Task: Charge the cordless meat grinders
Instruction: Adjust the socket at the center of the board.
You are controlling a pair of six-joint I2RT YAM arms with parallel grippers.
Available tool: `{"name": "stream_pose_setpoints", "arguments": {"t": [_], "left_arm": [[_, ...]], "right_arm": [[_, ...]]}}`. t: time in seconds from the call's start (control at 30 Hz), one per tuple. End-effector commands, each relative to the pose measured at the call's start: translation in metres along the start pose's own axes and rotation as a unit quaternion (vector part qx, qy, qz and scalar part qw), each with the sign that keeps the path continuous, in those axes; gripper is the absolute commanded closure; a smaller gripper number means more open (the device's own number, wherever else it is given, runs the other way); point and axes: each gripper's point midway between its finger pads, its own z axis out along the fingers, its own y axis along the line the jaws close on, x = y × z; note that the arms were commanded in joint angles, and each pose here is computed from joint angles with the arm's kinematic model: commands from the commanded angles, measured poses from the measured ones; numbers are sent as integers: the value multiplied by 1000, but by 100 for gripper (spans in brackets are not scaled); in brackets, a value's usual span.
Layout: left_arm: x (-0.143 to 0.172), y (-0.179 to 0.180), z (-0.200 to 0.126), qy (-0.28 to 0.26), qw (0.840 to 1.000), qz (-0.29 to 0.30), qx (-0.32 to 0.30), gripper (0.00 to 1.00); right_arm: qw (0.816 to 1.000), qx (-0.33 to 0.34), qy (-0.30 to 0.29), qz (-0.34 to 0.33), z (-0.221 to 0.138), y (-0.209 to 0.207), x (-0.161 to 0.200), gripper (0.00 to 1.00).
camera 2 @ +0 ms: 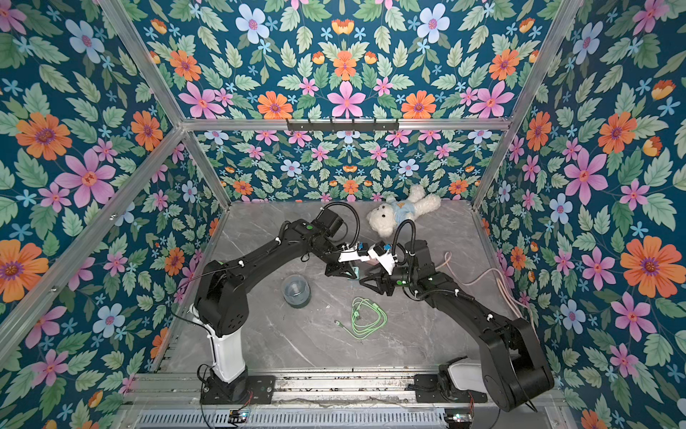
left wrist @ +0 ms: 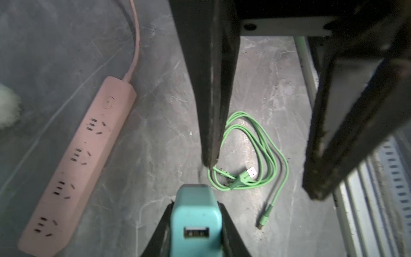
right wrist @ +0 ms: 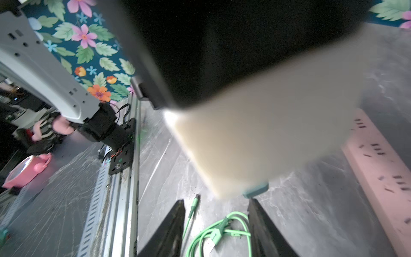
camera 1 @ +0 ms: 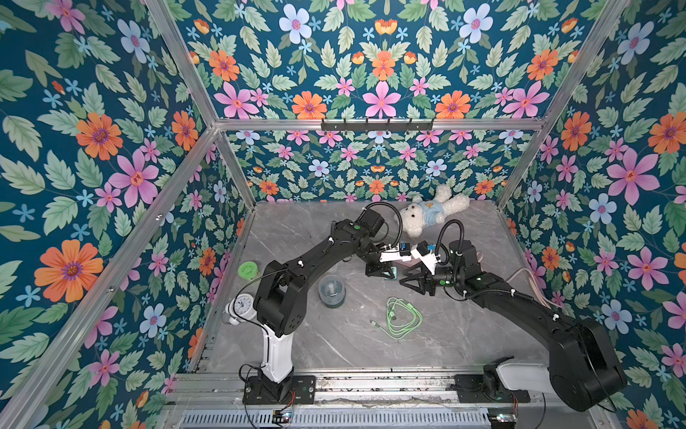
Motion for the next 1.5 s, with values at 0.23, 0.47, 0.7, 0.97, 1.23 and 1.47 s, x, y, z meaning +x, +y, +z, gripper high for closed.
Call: {"name": "stream_pose_setpoints", "arguments": {"t": [0.23,0.47,0.7,0.97,1.23,1.47], "left_arm": [[6,51,-3,20,999,40,-19,91],[14,71,-23,3,998,36,-42,92],[21,94,-33,1,997,36,-63,91],[27,112,-41,-6,996,38,-78,91],[30,117,-43,-22,997,27,-76,91],[33,117,-45,-23,997,20,-77,91]], "right_arm": [[988,156,17,-1,-16,-81,7,44],[975,174,135,-24,-11,-113,22,39],[965,156,201,-70,4,-143,32,36],[953,134,262,-67,23,-174,45,35],[947,117,290,-68,35,-186,53,32],[933,109,335,-74,47,-194,71,31]]}}
